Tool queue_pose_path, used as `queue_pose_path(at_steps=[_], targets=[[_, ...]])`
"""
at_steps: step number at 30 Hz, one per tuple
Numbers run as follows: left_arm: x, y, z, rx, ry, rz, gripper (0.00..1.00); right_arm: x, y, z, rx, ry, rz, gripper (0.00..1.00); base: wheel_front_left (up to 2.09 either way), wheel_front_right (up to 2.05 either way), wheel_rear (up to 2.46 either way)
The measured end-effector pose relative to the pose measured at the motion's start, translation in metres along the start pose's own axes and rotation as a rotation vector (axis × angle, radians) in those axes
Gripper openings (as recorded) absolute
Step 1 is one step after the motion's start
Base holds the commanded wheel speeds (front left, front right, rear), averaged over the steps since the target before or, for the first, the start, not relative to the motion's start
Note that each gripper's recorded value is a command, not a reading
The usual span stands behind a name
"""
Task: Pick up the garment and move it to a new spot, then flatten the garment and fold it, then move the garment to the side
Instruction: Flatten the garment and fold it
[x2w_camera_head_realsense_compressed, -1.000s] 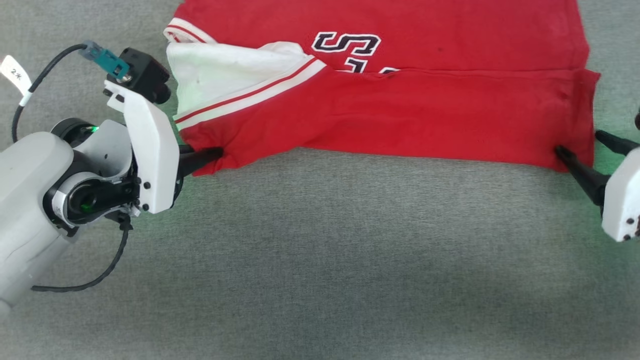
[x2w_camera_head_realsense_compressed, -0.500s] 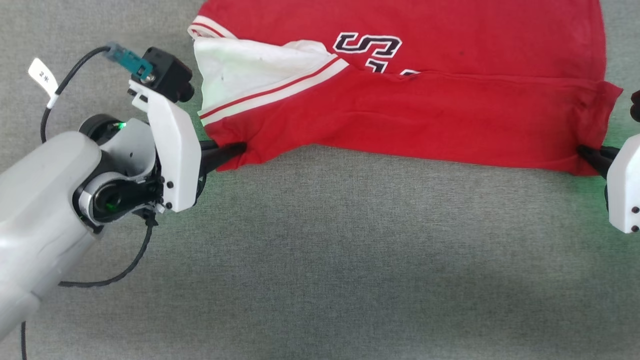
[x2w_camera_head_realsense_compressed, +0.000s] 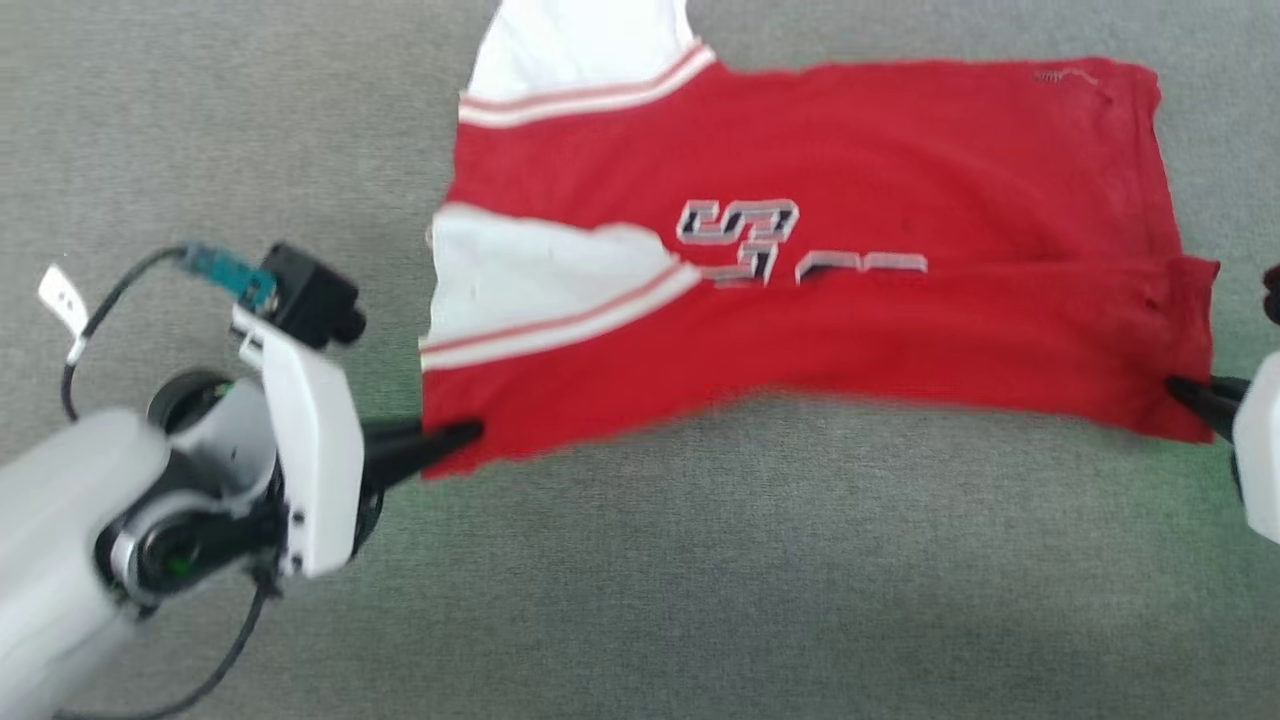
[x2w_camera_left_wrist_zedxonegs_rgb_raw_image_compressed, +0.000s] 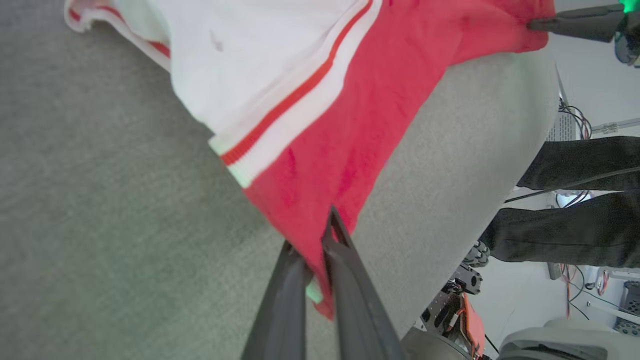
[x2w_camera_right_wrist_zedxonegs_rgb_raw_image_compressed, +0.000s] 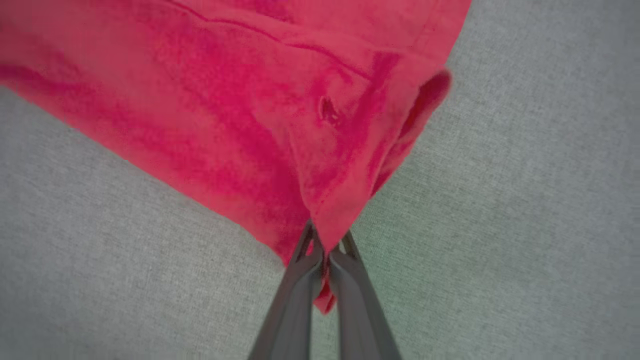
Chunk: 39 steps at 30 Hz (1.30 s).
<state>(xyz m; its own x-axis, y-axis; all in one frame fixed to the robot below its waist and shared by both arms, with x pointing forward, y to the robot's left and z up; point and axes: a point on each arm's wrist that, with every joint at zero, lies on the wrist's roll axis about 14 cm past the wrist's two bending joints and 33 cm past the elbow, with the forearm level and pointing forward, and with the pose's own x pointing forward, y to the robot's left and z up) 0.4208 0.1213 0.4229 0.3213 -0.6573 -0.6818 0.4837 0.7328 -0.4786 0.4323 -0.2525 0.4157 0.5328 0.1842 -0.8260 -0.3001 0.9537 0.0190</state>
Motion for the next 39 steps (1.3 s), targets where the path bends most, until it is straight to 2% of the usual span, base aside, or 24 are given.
queue_pose_path(at_steps=[5,11,21,23,24,25,30,35,39], targets=[[-0.015,-0.015,-0.025,-0.015,0.026,-0.012,0.0,-0.005,-0.003,-0.016,-0.029,0.064,0.004,0.0,0.0,0.0,0.0],[-0.021,-0.031,-0.049,-0.051,0.044,-0.037,0.0,-0.009,-0.005,-0.04,-0.01,0.141,0.021,0.0,0.0,0.0,0.0],[-0.013,-0.029,-0.051,-0.073,0.025,-0.024,0.0,-0.013,-0.007,-0.046,0.027,0.128,0.017,0.0,0.0,0.0,0.0],[-0.012,-0.026,-0.047,-0.07,0.005,-0.017,0.45,-0.013,-0.007,-0.04,0.04,0.082,0.01,0.47,0.0,0.0,0.0],[-0.012,-0.024,-0.044,-0.067,-0.007,-0.012,0.69,-0.013,-0.009,-0.034,0.05,0.044,0.002,1.0,0.0,0.0,0.0],[-0.012,-0.023,-0.04,-0.063,-0.022,-0.008,1.0,-0.014,-0.011,-0.028,0.062,0.006,-0.007,1.0,0.0,0.0,0.0],[-0.023,0.003,-0.012,-0.06,-0.132,0.081,1.0,-0.027,-0.019,0.001,0.091,-0.19,-0.055,1.0,0.0,0.0,0.0],[-0.034,0.029,0.041,-0.034,-0.33,0.173,1.0,-0.048,-0.025,0.028,0.091,-0.406,-0.125,1.0,0.0,0.0,0.0],[-0.036,0.053,0.081,0.051,-0.453,0.273,1.0,-0.065,-0.015,0.055,0.074,-0.621,-0.157,1.0,0.0,0.0,0.0]])
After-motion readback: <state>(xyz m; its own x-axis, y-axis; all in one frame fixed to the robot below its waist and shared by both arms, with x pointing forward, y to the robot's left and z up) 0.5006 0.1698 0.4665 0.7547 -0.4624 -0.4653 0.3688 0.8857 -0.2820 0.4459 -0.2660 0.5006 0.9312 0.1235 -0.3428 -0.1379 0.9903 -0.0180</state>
